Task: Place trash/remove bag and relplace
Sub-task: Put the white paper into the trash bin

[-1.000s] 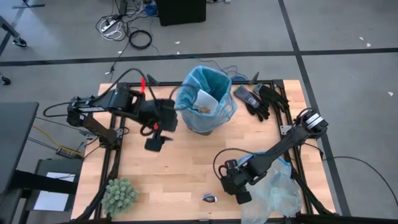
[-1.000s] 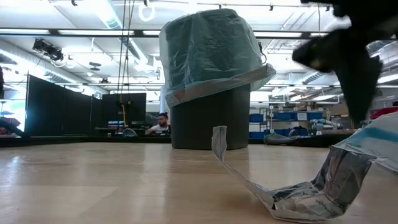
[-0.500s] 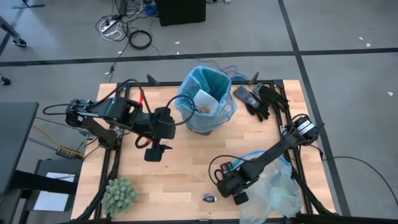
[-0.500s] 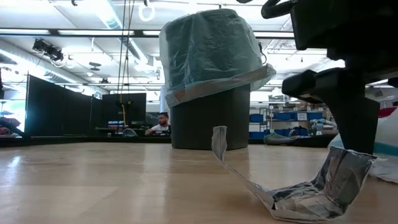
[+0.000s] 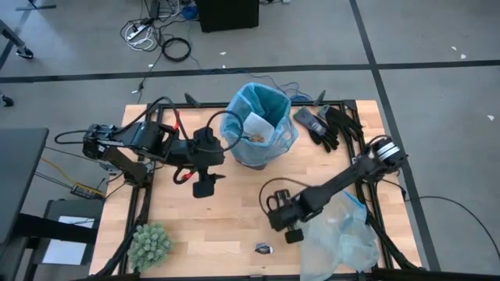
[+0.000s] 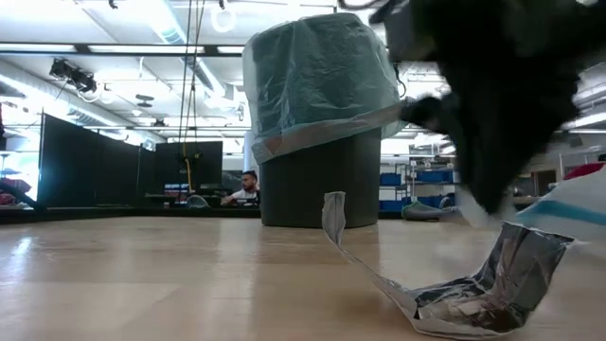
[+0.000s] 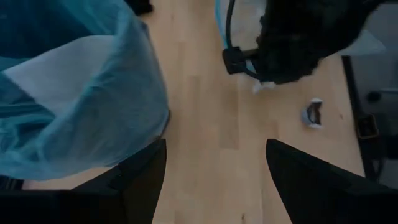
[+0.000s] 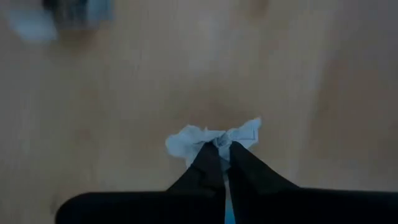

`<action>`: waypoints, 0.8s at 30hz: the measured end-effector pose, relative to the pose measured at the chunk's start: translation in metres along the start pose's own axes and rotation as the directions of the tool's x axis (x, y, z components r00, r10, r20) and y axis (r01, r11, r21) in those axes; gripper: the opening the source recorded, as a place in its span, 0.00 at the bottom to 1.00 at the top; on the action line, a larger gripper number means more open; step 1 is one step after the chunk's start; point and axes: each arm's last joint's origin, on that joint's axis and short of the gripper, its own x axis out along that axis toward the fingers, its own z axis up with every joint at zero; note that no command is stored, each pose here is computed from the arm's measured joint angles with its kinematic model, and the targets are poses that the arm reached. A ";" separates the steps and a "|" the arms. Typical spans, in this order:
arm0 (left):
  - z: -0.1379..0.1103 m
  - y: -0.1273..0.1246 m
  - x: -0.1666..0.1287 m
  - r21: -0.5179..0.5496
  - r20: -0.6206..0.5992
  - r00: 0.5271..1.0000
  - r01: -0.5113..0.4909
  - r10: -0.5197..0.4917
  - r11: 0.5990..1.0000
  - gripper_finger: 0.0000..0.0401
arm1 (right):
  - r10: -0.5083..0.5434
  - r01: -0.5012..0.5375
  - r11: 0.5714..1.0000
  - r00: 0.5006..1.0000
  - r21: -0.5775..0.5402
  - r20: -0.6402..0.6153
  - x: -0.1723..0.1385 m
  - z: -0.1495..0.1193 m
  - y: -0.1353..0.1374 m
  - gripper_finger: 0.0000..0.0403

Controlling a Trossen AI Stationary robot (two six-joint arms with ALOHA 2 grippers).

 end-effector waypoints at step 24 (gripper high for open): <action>0.002 -0.027 0.004 -0.157 0.131 0.990 -0.022 0.043 0.987 0.59 | -0.520 0.375 0.851 0.515 0.367 0.681 -0.233 0.019 -0.088 0.02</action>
